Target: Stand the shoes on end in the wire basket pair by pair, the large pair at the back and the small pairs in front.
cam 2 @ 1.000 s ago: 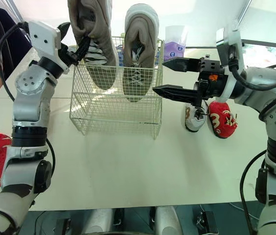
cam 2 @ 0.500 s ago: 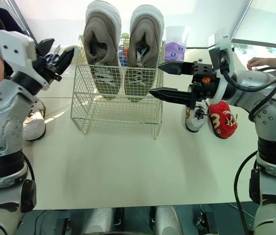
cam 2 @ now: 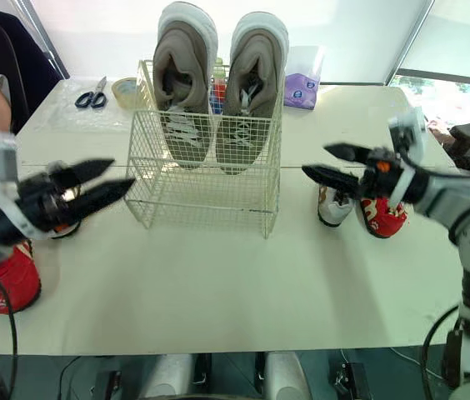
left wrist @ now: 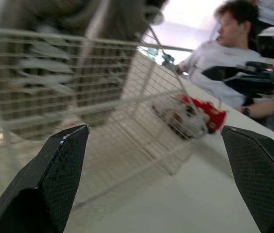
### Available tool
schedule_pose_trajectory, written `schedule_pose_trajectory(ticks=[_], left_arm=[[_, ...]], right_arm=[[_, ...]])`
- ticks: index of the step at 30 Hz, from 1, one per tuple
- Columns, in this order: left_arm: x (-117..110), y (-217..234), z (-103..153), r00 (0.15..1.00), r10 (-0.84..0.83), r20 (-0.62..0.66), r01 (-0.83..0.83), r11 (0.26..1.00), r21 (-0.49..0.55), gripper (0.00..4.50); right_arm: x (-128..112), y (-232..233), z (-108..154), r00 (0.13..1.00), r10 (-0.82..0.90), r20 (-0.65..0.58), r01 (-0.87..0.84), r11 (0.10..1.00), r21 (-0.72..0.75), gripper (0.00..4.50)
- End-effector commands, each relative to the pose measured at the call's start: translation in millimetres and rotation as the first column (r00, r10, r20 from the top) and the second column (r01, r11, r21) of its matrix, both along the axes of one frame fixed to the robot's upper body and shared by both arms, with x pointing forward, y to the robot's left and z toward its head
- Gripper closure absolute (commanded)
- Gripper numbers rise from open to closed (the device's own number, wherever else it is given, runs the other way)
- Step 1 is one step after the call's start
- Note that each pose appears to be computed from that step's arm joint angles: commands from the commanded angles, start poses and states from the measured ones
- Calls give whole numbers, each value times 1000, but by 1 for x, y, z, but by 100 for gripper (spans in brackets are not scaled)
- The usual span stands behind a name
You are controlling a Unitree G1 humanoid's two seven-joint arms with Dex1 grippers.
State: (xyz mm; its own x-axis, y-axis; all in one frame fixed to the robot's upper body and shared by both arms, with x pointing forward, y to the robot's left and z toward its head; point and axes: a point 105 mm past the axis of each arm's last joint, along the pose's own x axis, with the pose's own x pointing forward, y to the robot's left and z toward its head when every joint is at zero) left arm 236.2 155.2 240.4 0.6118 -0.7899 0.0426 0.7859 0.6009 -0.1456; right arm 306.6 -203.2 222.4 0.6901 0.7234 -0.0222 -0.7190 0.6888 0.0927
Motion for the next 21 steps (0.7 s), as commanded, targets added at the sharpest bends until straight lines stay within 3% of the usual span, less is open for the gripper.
schedule_pose_trajectory(ticks=[1, 5, 9, 13, 16, 21], left_arm=[[-13, -39, -3, 991, -118, 64, 116, 993, 27, 3], [-26, -64, -11, 970, -239, 36, 239, 971, -1, 3], [-42, -78, -20, 938, -346, 2, 346, 938, 25, 3], [-41, -79, -22, 944, -329, -1, 329, 943, 46, 3], [-42, -77, -28, 943, -331, -30, 332, 941, 62, 3], [-40, -77, -29, 942, -332, -48, 335, 941, 52, 3]], right_arm=[[-10, 10, 0, 958, -167, 235, 200, 971, -128, 0], [-20, 11, -9, 861, -437, 259, 448, 894, 18, 0], [-40, 19, -55, 840, -532, 108, 537, 844, -17, 0], [-46, 18, -83, 779, -627, -3, 626, 778, -49, 0], [-39, 18, -102, 727, -683, -71, 680, 730, -67, 0], [-18, 13, -114, 687, -725, -48, 719, 688, -100, 0]])
